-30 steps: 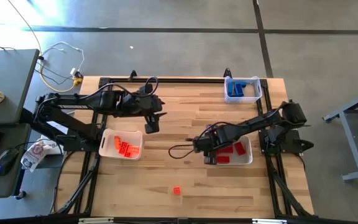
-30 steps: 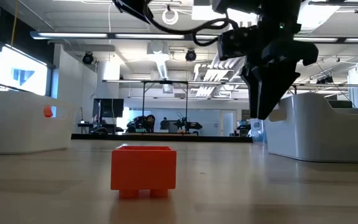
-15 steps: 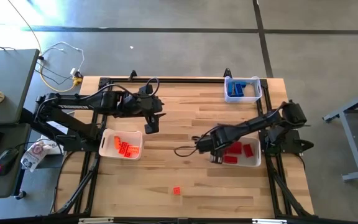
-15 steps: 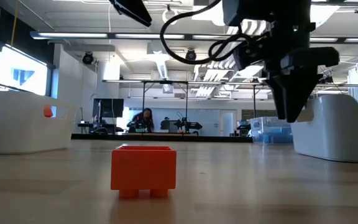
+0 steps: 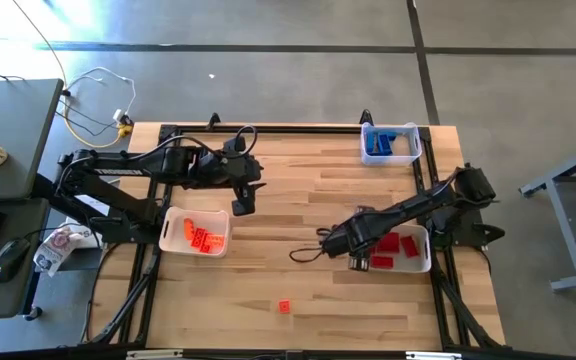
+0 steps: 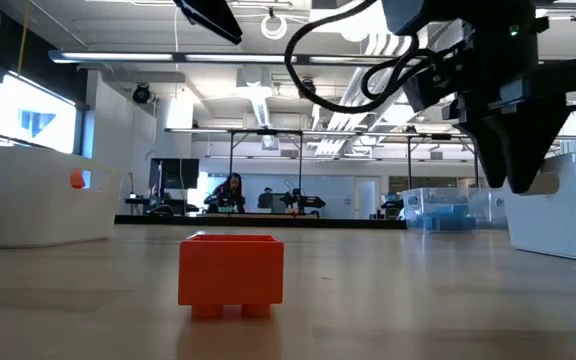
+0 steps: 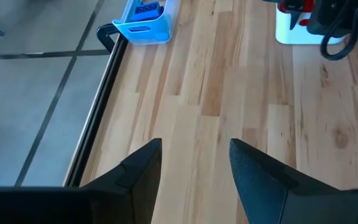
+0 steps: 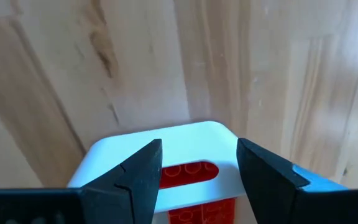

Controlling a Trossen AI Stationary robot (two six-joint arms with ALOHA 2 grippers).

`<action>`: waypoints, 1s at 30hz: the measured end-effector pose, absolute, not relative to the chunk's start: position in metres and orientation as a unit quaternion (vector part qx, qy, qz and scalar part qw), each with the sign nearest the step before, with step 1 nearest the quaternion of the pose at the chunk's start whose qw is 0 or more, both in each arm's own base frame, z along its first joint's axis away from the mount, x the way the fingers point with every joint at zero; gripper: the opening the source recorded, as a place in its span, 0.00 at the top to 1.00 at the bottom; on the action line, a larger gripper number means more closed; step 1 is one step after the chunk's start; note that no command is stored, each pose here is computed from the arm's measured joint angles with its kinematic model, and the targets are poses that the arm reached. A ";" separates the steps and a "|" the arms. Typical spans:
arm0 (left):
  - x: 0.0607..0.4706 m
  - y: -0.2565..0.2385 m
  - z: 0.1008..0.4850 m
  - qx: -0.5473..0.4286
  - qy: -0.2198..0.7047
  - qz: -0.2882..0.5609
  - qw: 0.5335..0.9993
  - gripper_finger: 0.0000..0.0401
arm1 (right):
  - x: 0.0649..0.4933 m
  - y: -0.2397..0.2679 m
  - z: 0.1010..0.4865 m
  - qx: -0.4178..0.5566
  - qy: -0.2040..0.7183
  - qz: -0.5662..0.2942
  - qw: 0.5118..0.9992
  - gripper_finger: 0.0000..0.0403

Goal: Sort & place blocks by color
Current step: Adjust the gray bin, then put the orange game piece into the white bin

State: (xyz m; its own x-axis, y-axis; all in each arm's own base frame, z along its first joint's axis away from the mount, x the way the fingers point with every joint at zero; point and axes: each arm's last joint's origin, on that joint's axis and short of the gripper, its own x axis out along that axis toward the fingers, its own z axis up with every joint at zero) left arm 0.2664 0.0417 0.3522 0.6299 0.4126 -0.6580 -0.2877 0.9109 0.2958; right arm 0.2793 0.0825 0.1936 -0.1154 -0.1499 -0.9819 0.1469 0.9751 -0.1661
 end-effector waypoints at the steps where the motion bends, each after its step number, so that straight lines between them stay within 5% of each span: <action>1: 0.266 0.042 0.352 0.079 0.383 0.195 0.899 0.57 | 0.279 0.085 0.194 -0.002 0.738 -0.109 0.665 0.52; 16: 0.269 0.027 0.351 -0.053 0.373 0.110 0.920 0.57 | 0.288 0.106 0.222 -0.051 0.684 -0.128 0.716 0.52; 30: 0.265 -0.037 0.349 -0.139 0.388 0.056 0.910 0.57 | 0.306 0.110 0.258 -0.017 0.615 -0.167 0.771 0.52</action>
